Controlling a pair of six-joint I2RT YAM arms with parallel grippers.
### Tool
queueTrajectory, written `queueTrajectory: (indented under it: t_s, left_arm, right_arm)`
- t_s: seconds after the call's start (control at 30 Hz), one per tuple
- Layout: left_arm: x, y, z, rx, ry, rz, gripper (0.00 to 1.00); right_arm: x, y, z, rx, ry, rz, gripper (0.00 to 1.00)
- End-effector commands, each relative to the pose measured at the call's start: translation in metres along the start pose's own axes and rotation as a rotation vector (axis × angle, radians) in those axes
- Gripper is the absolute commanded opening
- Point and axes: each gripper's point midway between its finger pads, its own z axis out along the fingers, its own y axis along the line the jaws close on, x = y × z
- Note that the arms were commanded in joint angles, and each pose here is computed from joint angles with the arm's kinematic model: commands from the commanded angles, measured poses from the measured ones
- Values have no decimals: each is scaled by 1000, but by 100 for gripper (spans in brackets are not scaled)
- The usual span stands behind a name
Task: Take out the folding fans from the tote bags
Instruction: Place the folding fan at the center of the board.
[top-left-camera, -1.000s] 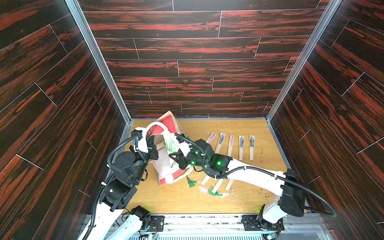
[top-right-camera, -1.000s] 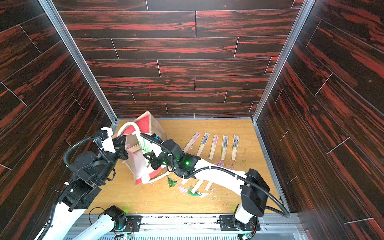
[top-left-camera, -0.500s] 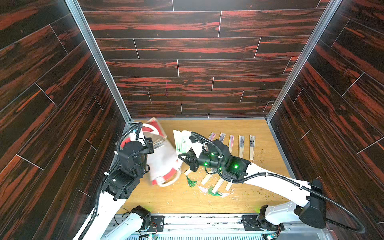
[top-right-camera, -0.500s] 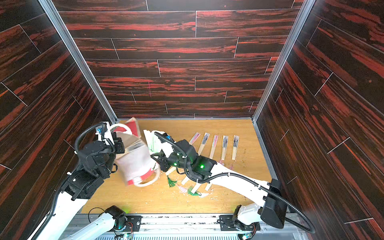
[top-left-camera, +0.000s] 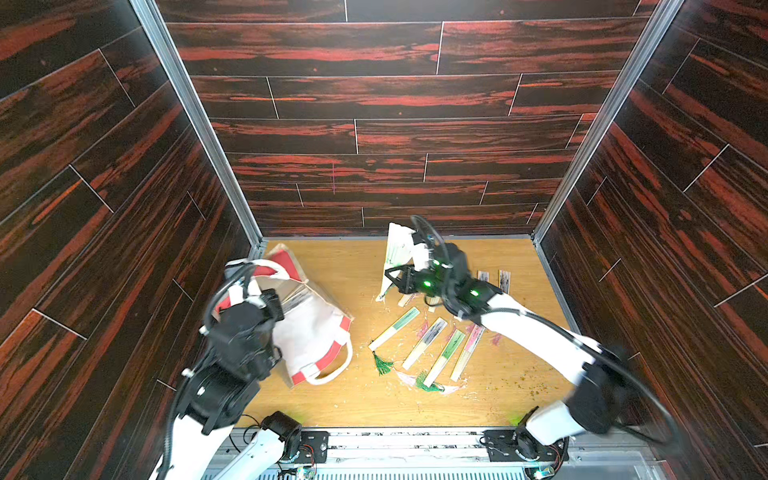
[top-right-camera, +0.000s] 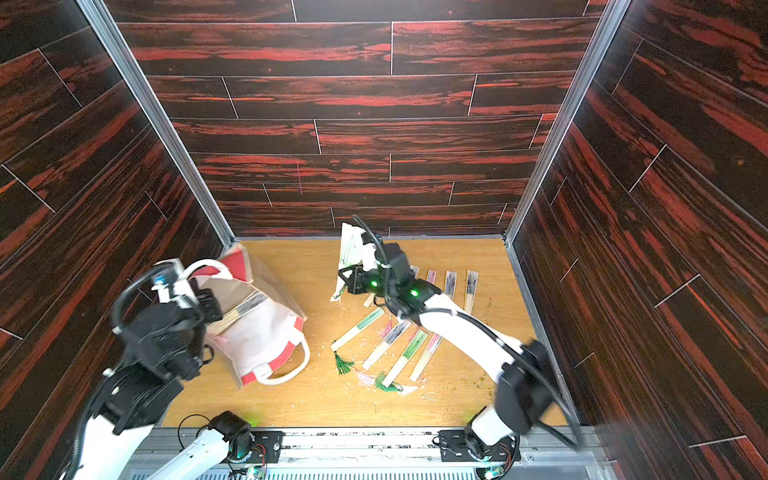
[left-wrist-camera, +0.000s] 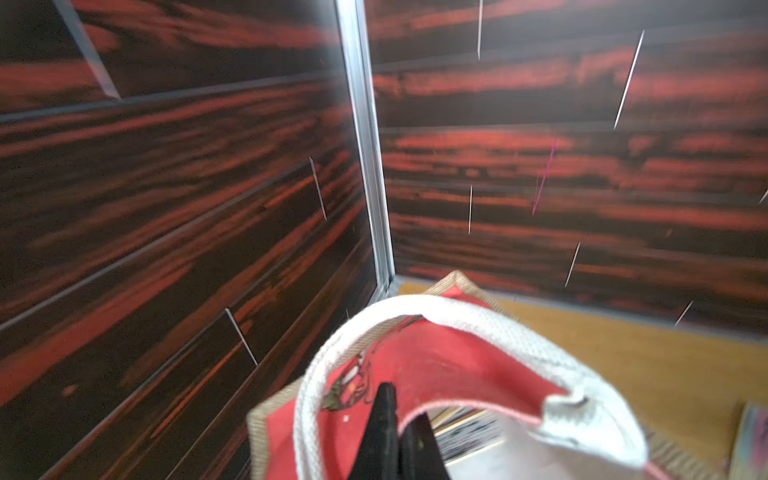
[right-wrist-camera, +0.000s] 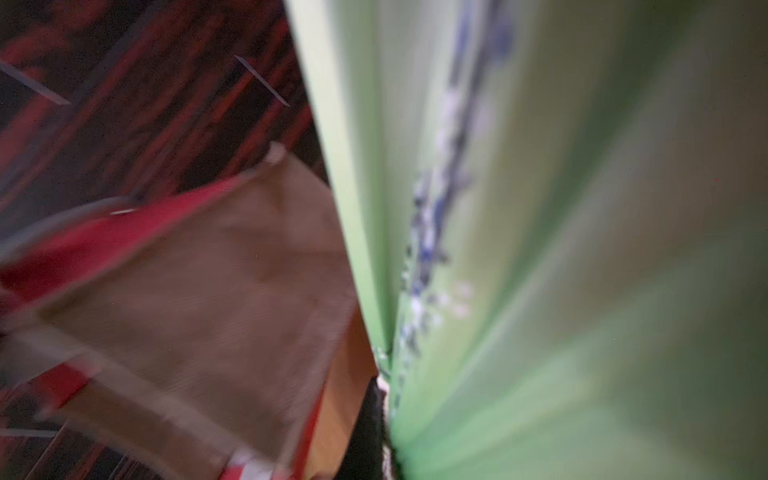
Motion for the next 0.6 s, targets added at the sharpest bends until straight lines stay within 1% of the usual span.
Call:
queueTrajectory:
  t_s: [0.0,0.1,0.23,0.4,0.57]
  left_arm:
    - [-29,15,-16,10,-77,-87,0]
    - [-32,18,-21,20,-84,-94,0]
    - [-36,22,-26,22,-92,-91,0]
    - [-39,27,-32,25,-102,-91,0]
    - [-35,28,-32,26,-101,-82,0]
  right_arm:
    - [39,-22,43,7,170,100,0]
    - [50,-38,77,12,223,143,0]
    - [59,-57,110,62,284,176,0]
    - [80,-99,135,255,410,202,0]
    - [90,-126,145,391,477,157,0]
